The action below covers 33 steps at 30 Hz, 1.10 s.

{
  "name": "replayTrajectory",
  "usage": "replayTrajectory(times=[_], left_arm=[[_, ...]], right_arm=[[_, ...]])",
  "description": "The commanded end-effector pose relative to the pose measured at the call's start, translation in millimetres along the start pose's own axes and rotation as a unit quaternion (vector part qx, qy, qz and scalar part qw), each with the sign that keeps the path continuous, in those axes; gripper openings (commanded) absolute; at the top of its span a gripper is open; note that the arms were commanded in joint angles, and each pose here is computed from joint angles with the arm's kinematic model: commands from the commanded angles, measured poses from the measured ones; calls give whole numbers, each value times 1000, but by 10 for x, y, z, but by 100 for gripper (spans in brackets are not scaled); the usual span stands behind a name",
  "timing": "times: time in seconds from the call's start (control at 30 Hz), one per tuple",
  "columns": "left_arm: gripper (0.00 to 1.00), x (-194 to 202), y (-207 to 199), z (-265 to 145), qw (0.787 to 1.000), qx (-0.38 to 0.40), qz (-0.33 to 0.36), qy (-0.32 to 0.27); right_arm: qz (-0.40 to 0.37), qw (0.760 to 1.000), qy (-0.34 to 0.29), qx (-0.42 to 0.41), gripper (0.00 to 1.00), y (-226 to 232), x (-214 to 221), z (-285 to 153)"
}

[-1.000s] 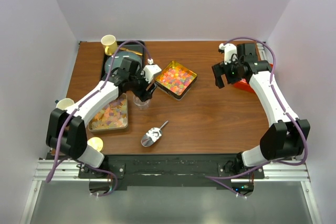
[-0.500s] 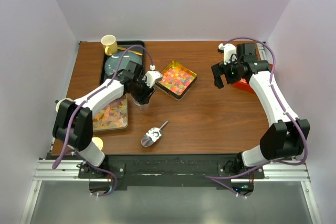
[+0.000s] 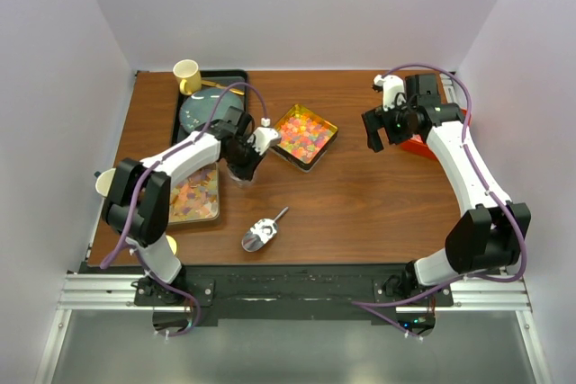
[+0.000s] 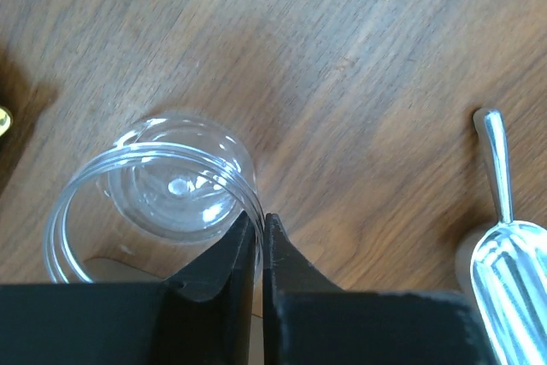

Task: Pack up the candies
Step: Pick up the packing bottle from the center of the board, then place the packing bottle at the center of the board.

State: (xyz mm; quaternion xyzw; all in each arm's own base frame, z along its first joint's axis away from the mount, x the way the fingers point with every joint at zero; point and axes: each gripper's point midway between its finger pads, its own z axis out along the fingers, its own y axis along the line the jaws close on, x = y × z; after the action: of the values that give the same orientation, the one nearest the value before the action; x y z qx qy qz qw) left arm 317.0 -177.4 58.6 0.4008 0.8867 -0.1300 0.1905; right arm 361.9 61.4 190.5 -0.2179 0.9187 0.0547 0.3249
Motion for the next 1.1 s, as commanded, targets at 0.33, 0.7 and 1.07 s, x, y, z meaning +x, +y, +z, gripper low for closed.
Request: replayTrajectory(times=[0.33, 0.7, 1.07], left_arm=[[0, -685, -858, -689, 977, 72, 159, -121], [0, -317, -1913, -516, 941, 155, 297, -42], [0, -572, -2941, -174, 896, 211, 389, -38]], right_arm=[[-37, 996, 7, 79, 99, -288, 8, -165], [34, 992, 9, 123, 98, -660, 115, 52], [34, 990, 0, 134, 99, -555, 345, -203]])
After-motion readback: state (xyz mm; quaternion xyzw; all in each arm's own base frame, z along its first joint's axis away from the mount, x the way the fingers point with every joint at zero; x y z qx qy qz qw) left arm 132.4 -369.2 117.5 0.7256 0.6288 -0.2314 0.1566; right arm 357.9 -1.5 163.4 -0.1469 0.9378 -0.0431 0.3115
